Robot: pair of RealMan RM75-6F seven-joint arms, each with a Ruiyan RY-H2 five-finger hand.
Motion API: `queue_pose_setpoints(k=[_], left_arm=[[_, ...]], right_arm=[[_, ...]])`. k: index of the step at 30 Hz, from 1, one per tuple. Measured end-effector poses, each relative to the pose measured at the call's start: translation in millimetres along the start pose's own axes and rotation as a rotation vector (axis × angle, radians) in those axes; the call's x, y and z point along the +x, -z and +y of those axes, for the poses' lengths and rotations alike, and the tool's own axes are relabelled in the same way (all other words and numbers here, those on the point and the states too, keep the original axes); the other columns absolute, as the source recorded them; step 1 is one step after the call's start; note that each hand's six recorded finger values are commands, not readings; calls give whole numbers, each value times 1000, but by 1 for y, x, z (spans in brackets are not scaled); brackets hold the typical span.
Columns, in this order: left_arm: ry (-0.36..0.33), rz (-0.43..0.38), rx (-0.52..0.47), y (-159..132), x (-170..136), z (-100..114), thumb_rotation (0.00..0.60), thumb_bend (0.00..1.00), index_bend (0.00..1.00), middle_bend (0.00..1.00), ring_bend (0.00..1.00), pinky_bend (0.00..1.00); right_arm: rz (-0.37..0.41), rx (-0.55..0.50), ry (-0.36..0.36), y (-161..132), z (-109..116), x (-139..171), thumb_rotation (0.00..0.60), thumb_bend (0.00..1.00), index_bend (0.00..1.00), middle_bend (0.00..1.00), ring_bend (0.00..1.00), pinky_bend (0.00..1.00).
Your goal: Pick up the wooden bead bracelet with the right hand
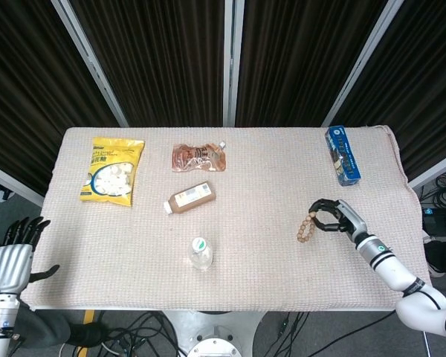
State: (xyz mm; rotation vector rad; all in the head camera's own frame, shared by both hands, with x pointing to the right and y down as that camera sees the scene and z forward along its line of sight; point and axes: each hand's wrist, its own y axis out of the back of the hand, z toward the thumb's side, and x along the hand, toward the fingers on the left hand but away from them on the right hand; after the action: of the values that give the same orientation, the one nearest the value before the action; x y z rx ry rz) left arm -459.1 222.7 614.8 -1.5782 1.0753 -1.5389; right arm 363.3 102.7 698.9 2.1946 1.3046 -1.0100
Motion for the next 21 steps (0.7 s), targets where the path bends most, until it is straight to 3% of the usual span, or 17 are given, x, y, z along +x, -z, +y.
queue_pose_setpoints(k=[10, 17, 21], left_arm=[[4, -6, -1, -1, 3, 1, 600, 0, 149, 80, 0, 0], [5, -10, -6, -1, 4, 1, 600, 0, 149, 81, 0, 0], [7, -9, -6, 0, 4, 0, 600, 0, 149, 81, 0, 0]], right_arm=[[-73, -233, -218, 11, -24, 11, 537, 811, 650, 504, 225, 0], [-91, -439, -434, 4, -42, 18, 475, 735, 600, 487, 203, 0], [-91, -488, -561, -1, -49, 21, 453, 704, 551, 469, 179, 0]])
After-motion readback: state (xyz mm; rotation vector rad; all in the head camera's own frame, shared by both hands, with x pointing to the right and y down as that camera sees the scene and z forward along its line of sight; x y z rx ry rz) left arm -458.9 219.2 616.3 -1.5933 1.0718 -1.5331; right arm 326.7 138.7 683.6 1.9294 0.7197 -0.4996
